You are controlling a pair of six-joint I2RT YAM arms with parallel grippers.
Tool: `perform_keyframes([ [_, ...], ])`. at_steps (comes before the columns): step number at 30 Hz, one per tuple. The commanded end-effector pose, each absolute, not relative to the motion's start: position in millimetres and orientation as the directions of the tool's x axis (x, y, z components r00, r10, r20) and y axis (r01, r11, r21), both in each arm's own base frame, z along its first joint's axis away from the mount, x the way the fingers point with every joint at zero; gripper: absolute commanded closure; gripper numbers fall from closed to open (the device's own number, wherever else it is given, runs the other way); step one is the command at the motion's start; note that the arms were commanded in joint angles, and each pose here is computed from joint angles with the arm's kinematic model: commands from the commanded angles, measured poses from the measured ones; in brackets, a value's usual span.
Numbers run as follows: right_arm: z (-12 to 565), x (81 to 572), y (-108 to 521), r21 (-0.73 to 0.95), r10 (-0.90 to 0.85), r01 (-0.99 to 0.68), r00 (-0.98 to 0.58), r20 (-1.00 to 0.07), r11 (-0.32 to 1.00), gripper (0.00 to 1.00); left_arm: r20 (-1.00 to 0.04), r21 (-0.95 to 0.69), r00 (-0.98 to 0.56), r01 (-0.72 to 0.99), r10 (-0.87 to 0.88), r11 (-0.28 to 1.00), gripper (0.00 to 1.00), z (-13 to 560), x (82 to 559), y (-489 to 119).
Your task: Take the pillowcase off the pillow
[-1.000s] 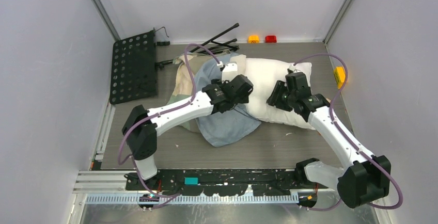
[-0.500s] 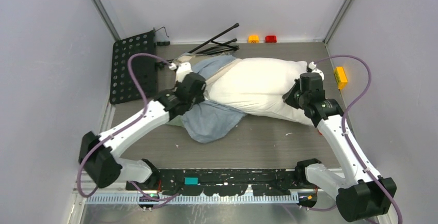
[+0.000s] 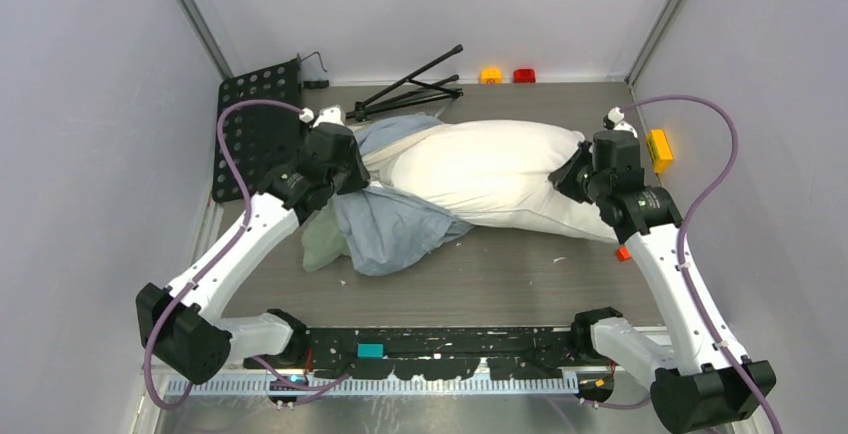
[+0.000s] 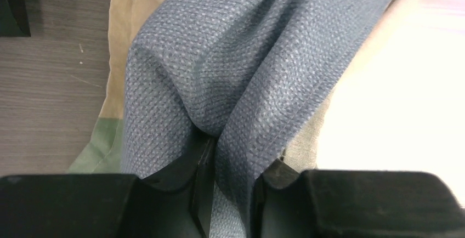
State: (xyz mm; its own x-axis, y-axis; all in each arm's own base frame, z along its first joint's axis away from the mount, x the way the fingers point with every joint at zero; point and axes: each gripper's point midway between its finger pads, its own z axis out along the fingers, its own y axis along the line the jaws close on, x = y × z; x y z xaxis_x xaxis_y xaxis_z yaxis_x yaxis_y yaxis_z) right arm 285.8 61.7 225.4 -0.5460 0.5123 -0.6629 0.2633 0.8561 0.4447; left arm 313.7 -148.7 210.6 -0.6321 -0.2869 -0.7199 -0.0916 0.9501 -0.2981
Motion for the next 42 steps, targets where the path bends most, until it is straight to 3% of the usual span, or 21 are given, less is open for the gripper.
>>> perform_keyframes([
  [1, 271, 295, 20, 0.347, 0.445, 0.292, -0.415, -0.794, 0.891, 0.83, -0.758, -0.196, -0.622, -0.069, -0.196, 0.978, 0.76, 230, 315, -115],
  [3, 273, 295, 41, 0.385, 0.425, 0.183, -0.47, -0.774, 0.904, 0.53, -0.747, -0.259, -0.651, 0.096, -0.137, 0.961, 0.84, 236, 310, -143],
  [5, 275, 292, 60, 0.426, 0.411, 0.095, -0.514, -0.753, 0.9, 0.34, -0.743, -0.306, -0.662, 0.208, -0.096, 0.929, 0.85, 242, 304, -161],
  [8, 283, 286, 75, 0.441, 0.367, -0.008, -0.542, -0.756, 0.897, 0.17, -0.738, -0.326, -0.667, 0.225, -0.098, 0.918, 0.85, 246, 301, -165],
  [9, 287, 282, 82, 0.433, 0.332, -0.055, -0.558, -0.76, 0.9, 0.16, -0.738, -0.323, -0.668, 0.227, -0.095, 0.919, 0.85, 248, 301, -165],
  [11, 295, 270, 92, 0.341, 0.217, -0.12, -0.568, -0.794, 0.932, 0.06, -0.732, -0.315, -0.676, 0.225, -0.085, 0.922, 0.86, 248, 300, -165],
  [14, 304, 254, 112, 0.17, 0.047, -0.189, -0.524, -0.851, 0.967, 0.06, -0.713, -0.323, -0.697, 0.234, -0.073, 0.917, 0.87, 246, 299, -169],
  [18, 288, 247, 147, 0.15, -0.022, -0.28, -0.529, -0.848, 0.948, 0.06, -0.703, -0.332, -0.707, 0.236, -0.073, 0.913, 0.9, 244, 299, -171],
  [36, 142, 269, 148, -0.107, -0.124, -0.067, -0.683, -0.72, 0.992, 0.07, -0.721, -0.302, -0.69, 0.225, -0.067, 0.926, 0.9, 250, 297, -162],
  [39, 145, 280, 152, -0.116, -0.121, -0.052, -0.668, -0.734, 0.992, 0.22, -0.725, -0.294, -0.686, 0.224, -0.064, 0.929, 0.9, 251, 297, -161],
  [42, 159, 285, 165, -0.052, -0.093, -0.082, -0.641, -0.762, 0.995, 0.59, -0.728, -0.287, -0.682, 0.218, -0.065, 0.933, 0.89, 252, 299, -160],
])
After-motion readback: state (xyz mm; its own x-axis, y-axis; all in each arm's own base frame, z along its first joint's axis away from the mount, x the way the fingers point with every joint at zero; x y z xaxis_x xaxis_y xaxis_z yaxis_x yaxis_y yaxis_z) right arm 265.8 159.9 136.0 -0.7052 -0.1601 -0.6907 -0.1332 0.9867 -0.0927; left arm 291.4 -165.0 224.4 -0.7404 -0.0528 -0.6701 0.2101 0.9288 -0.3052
